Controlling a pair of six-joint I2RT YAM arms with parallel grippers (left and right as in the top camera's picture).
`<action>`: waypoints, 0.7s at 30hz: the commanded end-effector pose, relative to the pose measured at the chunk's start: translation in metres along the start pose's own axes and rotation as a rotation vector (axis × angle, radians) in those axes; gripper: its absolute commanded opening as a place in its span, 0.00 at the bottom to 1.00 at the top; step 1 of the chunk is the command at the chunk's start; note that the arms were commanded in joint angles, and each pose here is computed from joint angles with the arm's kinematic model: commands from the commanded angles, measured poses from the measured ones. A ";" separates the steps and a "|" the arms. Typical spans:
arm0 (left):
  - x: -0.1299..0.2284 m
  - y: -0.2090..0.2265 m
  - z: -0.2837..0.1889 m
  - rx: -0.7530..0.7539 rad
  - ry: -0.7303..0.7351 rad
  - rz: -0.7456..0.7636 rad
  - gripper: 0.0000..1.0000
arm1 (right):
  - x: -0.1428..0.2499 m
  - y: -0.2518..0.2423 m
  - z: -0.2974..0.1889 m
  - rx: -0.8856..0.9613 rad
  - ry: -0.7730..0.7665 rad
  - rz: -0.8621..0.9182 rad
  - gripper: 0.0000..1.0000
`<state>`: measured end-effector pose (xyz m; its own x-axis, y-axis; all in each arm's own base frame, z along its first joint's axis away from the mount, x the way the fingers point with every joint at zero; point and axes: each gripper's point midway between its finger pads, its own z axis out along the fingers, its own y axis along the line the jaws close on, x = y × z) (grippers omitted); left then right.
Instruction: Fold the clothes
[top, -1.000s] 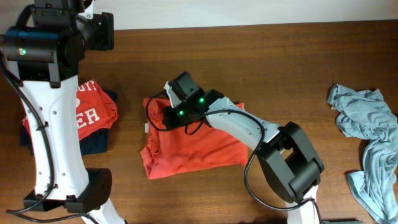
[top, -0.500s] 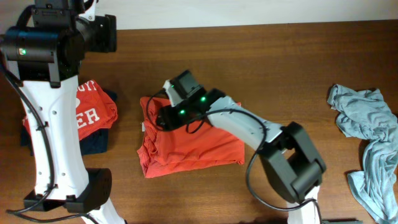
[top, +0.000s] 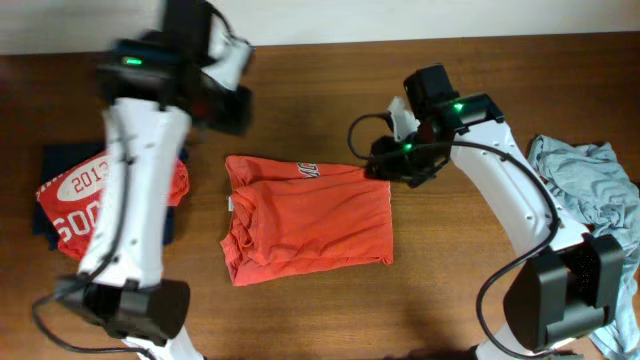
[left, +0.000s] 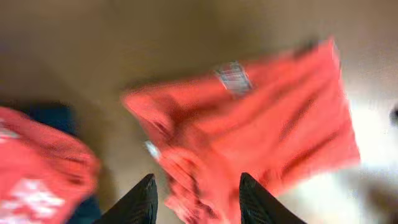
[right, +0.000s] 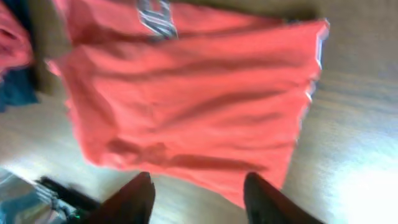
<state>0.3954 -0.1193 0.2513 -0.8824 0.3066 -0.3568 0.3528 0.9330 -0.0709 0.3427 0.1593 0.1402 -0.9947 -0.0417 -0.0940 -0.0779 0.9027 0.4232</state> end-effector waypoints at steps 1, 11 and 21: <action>0.043 -0.038 0.069 0.084 0.172 0.052 0.39 | 0.012 -0.033 0.026 0.126 0.069 -0.047 0.31; 0.141 -0.053 0.160 0.096 0.400 0.057 0.37 | 0.050 -0.064 0.092 0.148 0.229 -0.032 0.10; 0.195 0.023 0.171 -0.230 0.501 -0.441 0.38 | 0.049 -0.081 0.109 0.199 0.201 -0.032 0.13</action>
<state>0.2836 -0.1035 0.0216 -0.9855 0.0832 0.1481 0.0856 0.9963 0.0096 0.3124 0.1393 0.0111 -0.9882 -0.1387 0.0656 -0.1140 0.9499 0.2911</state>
